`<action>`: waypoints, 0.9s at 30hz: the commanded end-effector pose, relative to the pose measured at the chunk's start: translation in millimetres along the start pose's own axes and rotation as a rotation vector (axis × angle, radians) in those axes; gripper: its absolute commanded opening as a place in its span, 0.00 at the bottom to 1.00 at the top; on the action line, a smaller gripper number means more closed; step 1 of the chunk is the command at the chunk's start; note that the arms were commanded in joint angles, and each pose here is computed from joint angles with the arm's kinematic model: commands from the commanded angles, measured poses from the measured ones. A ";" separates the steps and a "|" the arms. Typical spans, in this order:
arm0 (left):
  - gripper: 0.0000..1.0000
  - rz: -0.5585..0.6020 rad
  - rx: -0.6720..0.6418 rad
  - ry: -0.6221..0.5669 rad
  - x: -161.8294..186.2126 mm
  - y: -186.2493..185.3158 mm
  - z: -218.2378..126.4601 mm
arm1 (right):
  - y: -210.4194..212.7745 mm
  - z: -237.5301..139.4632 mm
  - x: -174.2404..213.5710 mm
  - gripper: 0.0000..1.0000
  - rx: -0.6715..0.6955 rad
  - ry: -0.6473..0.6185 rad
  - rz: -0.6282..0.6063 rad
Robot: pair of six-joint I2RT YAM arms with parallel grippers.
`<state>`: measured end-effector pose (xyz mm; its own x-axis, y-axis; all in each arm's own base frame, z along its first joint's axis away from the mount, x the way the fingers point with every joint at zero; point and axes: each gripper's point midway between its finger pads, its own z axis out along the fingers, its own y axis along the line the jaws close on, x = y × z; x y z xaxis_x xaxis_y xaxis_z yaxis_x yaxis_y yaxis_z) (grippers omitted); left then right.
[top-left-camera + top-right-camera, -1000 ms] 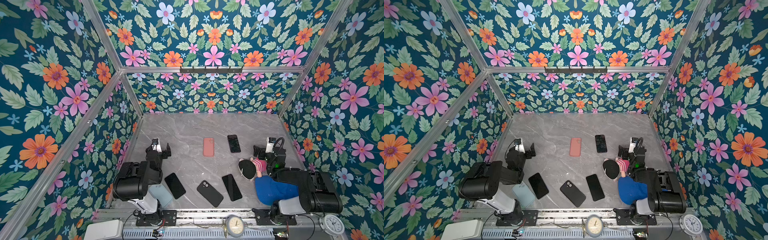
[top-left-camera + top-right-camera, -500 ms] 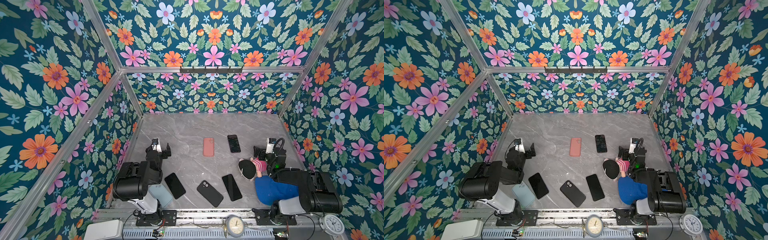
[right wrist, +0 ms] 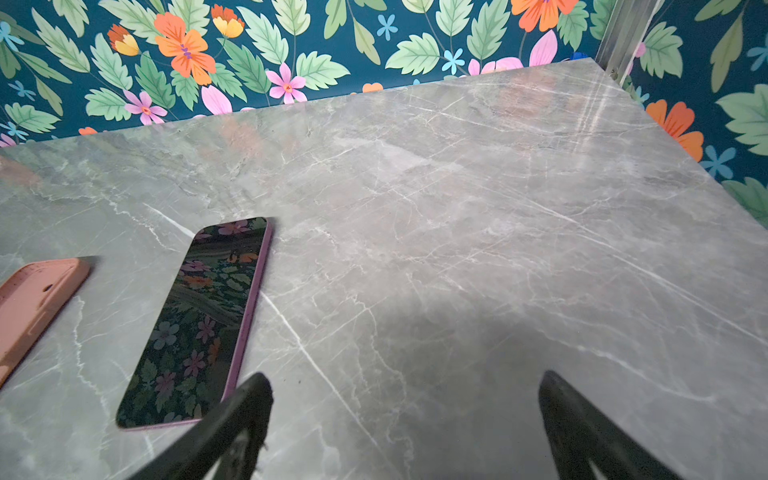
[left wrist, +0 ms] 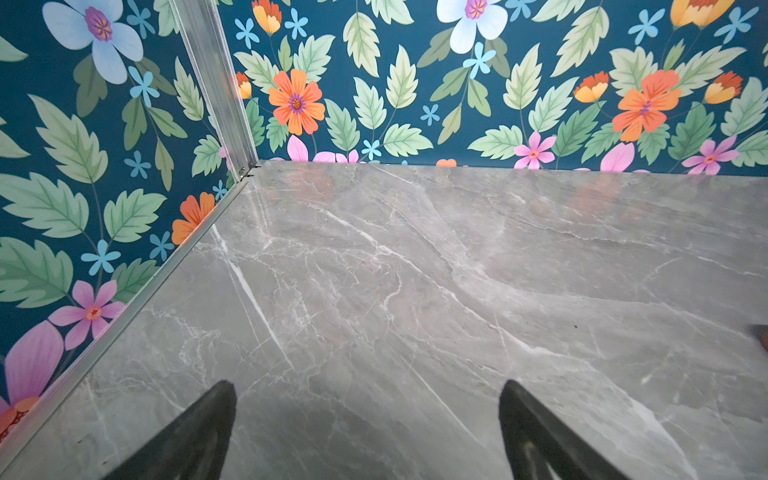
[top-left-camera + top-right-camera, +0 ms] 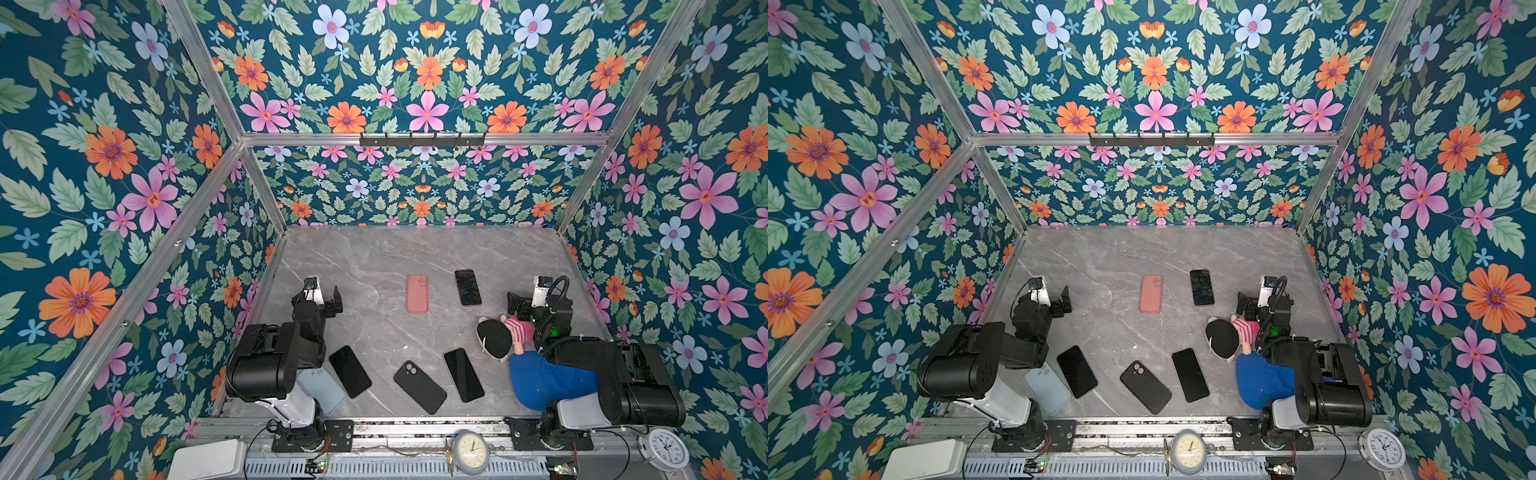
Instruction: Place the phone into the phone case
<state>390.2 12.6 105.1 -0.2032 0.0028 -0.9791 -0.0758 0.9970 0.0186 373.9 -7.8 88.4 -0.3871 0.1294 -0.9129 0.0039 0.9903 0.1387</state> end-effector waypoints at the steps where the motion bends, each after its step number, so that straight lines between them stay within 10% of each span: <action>1: 1.00 0.000 -0.036 -0.028 -6.8 4.8 -1.1 | 0.9 -0.8 -8.9 0.99 -0.004 -0.037 -0.013; 16: 1.00 -0.040 -0.200 0.055 -30.3 29.3 4.7 | 7.5 -19.4 -57.3 0.99 0.116 0.007 0.014; 27: 1.00 -0.119 -0.036 0.225 -63.8 -36.1 31.6 | 69.6 -20.7 -71.5 0.99 -0.055 0.224 0.204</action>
<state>444.7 -2.7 193.5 -0.2383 -0.1076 -0.9652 -0.1561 0.9852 -0.0713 400.6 25.1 188.2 -0.4485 0.2589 -0.8555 0.0581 0.9636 0.2611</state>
